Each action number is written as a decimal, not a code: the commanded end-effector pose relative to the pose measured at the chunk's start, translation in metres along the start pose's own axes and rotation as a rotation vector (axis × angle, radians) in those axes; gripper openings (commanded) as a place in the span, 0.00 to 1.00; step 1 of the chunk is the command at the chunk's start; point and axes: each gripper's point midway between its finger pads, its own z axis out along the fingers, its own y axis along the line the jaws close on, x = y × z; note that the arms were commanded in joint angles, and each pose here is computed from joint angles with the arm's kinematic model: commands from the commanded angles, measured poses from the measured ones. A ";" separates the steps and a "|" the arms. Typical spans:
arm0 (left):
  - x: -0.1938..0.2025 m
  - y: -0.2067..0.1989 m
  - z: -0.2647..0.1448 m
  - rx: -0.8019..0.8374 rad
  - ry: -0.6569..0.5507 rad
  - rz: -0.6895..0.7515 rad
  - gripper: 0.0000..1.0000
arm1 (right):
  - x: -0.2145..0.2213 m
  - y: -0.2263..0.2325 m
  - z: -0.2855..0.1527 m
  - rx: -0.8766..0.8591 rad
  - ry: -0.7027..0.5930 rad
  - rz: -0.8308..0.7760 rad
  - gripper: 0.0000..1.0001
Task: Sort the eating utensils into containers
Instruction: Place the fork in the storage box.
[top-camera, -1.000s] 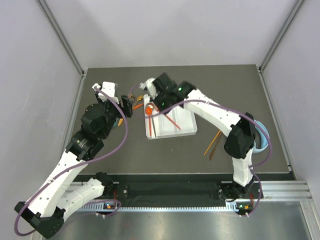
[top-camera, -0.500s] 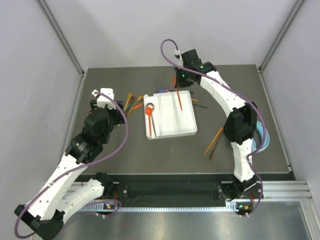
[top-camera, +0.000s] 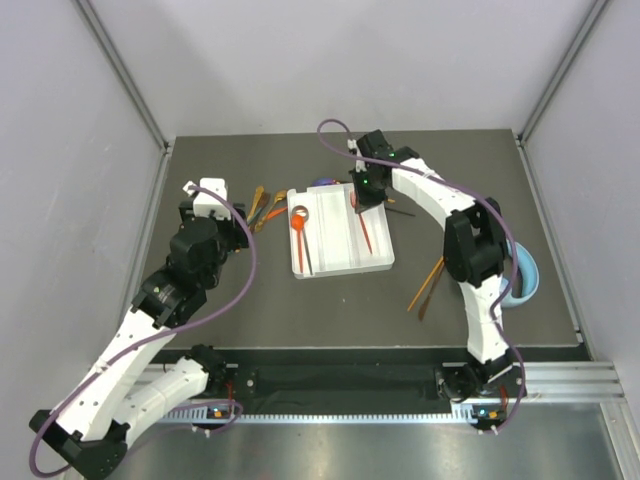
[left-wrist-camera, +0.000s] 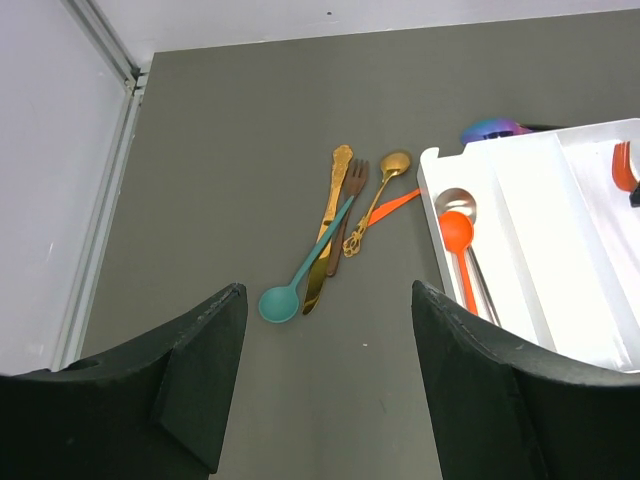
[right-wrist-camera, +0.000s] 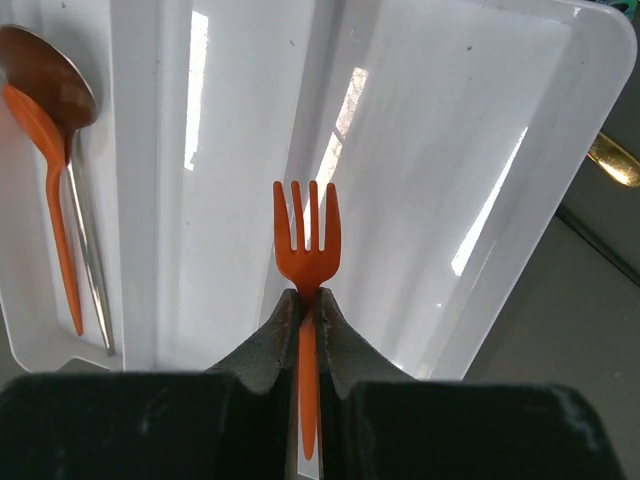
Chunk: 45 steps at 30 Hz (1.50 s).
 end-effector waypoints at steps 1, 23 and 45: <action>-0.002 0.003 0.001 -0.018 -0.019 -0.019 0.72 | 0.004 0.002 0.018 -0.021 0.009 0.000 0.00; 0.010 0.005 0.009 -0.059 0.006 -0.026 0.73 | 0.013 0.011 0.001 -0.071 -0.014 0.000 0.45; 0.141 0.023 0.185 -0.285 0.646 -0.020 0.69 | 0.017 0.030 -0.144 -0.155 -0.284 -0.045 0.53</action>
